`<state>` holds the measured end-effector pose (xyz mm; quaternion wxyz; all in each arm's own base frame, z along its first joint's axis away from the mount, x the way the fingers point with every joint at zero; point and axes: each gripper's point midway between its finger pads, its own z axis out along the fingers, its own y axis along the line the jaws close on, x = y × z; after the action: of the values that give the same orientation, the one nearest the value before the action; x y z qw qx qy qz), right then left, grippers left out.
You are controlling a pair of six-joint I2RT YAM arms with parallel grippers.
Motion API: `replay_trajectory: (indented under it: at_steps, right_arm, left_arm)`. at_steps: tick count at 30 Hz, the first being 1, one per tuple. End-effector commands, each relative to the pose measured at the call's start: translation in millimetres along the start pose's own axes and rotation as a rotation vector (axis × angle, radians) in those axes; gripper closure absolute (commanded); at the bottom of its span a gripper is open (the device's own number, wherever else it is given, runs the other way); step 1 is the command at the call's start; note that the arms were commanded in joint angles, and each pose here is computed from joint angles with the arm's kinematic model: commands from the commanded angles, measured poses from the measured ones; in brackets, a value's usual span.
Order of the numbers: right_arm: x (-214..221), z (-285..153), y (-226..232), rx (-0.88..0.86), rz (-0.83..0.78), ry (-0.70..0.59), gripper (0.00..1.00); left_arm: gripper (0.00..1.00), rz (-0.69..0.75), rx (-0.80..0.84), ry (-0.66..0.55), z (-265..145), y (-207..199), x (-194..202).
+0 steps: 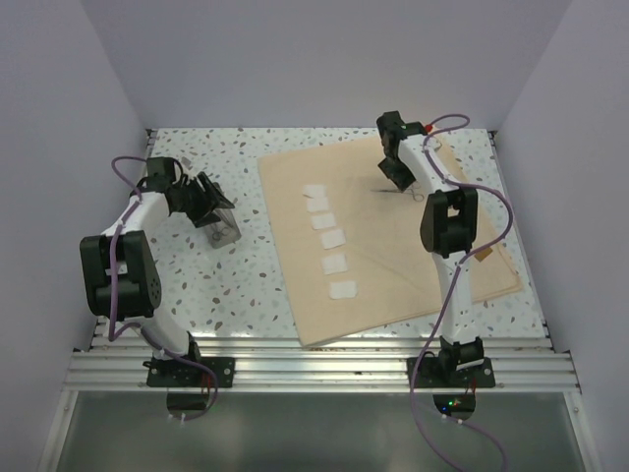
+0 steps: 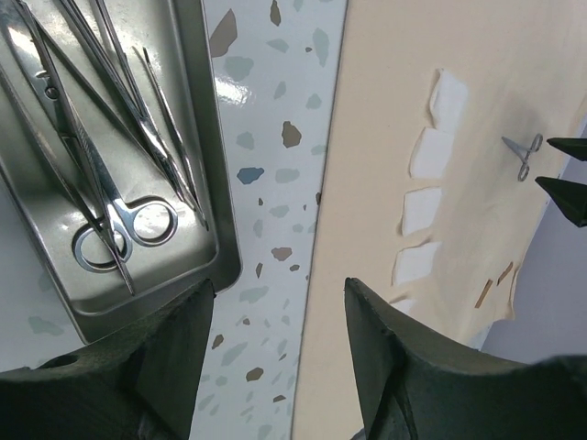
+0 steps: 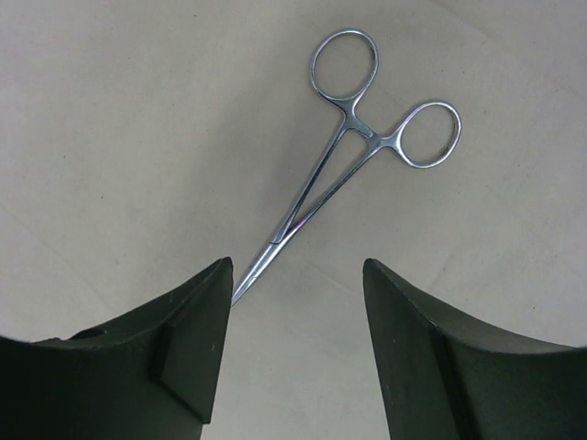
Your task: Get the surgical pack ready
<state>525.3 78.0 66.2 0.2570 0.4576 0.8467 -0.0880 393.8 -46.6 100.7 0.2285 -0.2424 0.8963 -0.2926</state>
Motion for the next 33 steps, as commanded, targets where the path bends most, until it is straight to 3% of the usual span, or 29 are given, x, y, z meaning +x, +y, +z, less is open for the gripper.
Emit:
replay_trajectory:
  at_steps: [1, 12, 20, 24, 29, 32, 33]
  right_arm:
    - [-13, 0, -5, 0.040, 0.043, -0.067, 0.38]
    - [-7, 24, -3, 0.069, 0.034, -0.085, 0.43]
    - [3, 38, -5, 0.096, 0.009, -0.067, 0.53]
    - [11, 41, -9, 0.101, 0.005, -0.037, 0.67]
    - [19, 42, -8, 0.095, 0.000, -0.003, 0.78]
    - [21, 42, -8, 0.087, -0.005, 0.020, 0.90]
    - [21, 39, -4, 0.070, -0.007, 0.026, 1.00]
  left_arm:
    - [0.37, 0.053, 0.052, -0.029, -11, -16, -5]
    - [0.37, 0.055, 0.079, -0.022, -11, -24, -7]
    - [0.37, 0.060, 0.079, -0.014, -9, -23, -5]
    - [0.37, 0.056, 0.082, -0.012, -10, -23, -6]
    - [0.37, 0.055, 0.087, -0.010, -11, -25, -5]
    - [0.37, 0.058, 0.088, -0.012, -12, -26, -5]
    - [0.37, 0.058, 0.090, -0.011, -12, -27, -5]
